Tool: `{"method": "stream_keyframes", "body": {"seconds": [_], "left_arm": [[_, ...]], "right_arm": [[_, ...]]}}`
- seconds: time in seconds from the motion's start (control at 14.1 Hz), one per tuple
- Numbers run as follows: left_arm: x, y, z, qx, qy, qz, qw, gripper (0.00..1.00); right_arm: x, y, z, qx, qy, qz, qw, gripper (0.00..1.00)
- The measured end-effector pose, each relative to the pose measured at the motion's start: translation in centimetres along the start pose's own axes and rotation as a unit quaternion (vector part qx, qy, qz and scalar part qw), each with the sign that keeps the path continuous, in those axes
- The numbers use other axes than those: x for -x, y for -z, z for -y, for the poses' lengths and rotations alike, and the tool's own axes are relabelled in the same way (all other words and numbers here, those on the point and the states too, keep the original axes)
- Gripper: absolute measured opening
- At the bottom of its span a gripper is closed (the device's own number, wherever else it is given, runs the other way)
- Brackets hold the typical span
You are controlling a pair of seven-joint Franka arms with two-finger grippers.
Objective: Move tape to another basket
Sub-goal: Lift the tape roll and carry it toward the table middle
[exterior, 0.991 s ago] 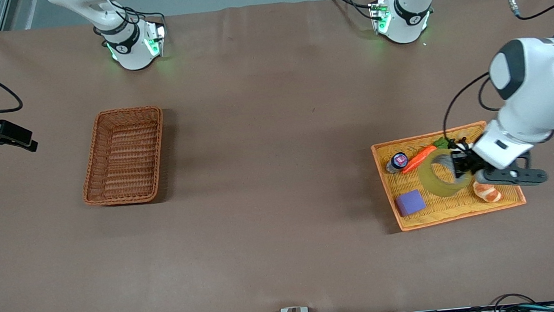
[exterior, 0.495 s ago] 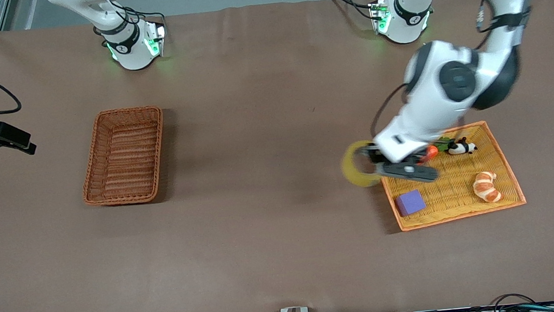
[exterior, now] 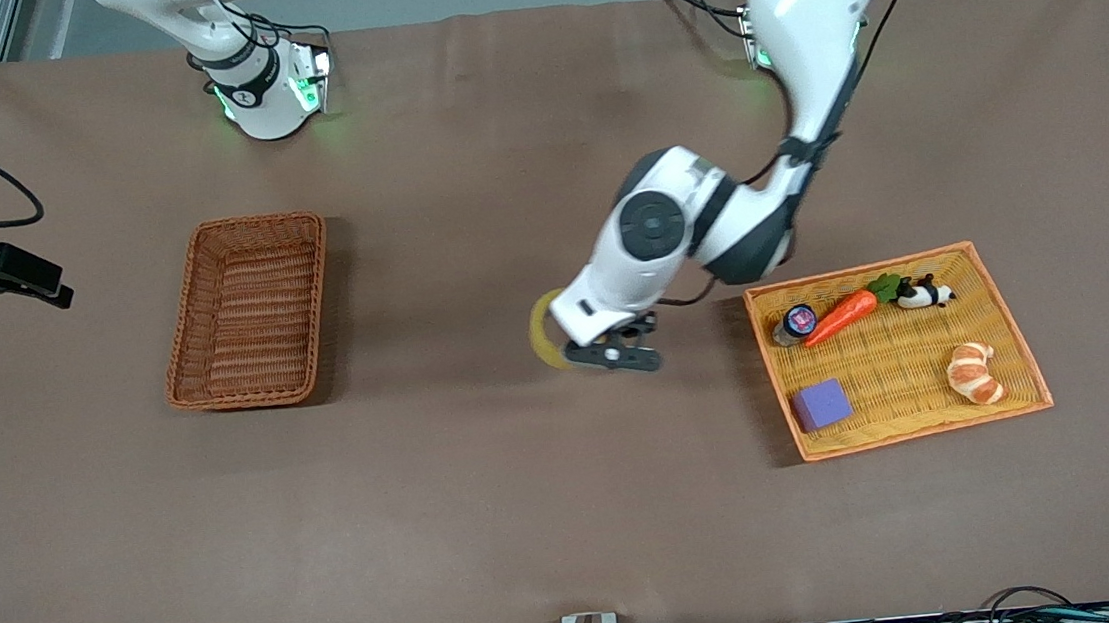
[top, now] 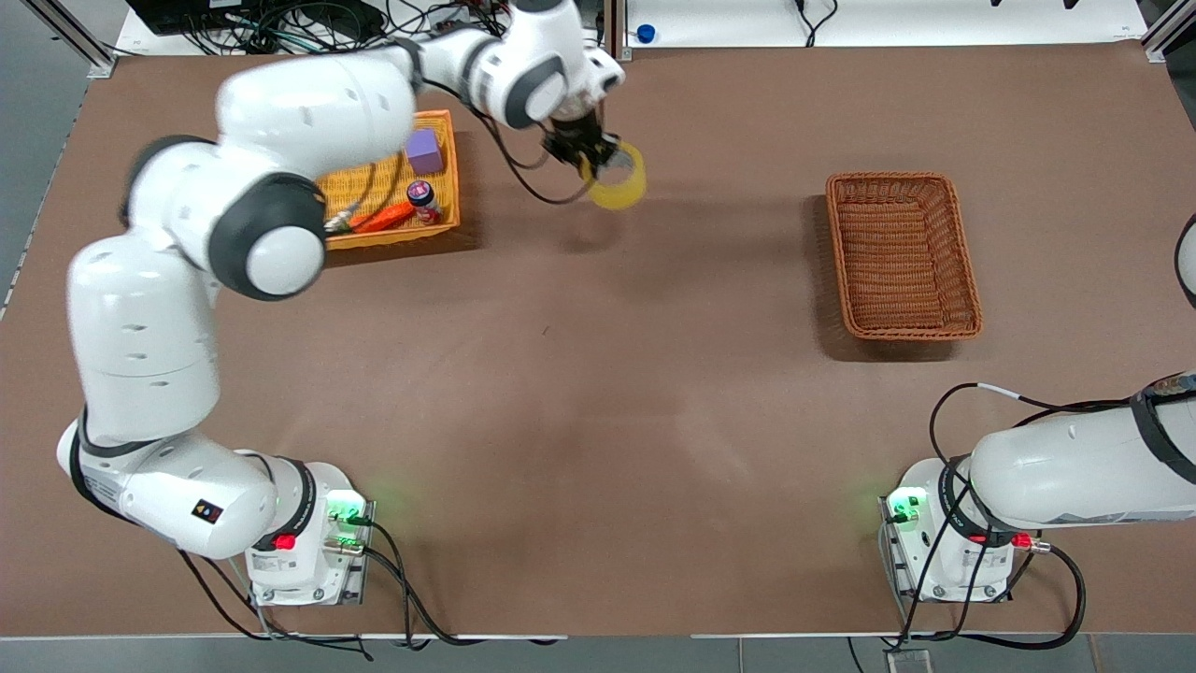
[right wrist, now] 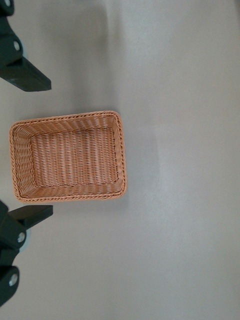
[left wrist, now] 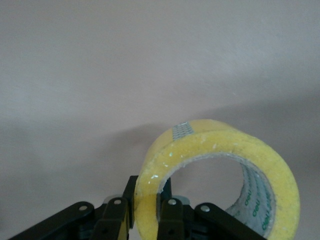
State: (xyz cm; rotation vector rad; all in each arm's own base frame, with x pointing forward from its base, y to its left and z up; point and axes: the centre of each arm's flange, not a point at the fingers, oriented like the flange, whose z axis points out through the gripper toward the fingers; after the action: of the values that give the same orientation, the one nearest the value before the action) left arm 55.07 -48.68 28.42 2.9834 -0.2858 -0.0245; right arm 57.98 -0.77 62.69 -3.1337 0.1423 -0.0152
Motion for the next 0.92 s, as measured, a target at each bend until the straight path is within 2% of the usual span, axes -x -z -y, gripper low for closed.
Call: {"method": "stream_keyframes", "body": {"seconds": [0.35,0.92], "left_arm": [[1.7,-4.8,-6.0,-0.037,-0.002,-0.007,0.999,0.21],[2.8,-7.6,-8.3,-0.038,-0.017,0.003,0.999,0.21]], "right_arm": [[0.0,0.0,-0.2,0.0,0.001,0.0,1.0,1.0],[0.0,-0.2,-0.3,0.0,0.001,0.003,1.0,1.0]]}}
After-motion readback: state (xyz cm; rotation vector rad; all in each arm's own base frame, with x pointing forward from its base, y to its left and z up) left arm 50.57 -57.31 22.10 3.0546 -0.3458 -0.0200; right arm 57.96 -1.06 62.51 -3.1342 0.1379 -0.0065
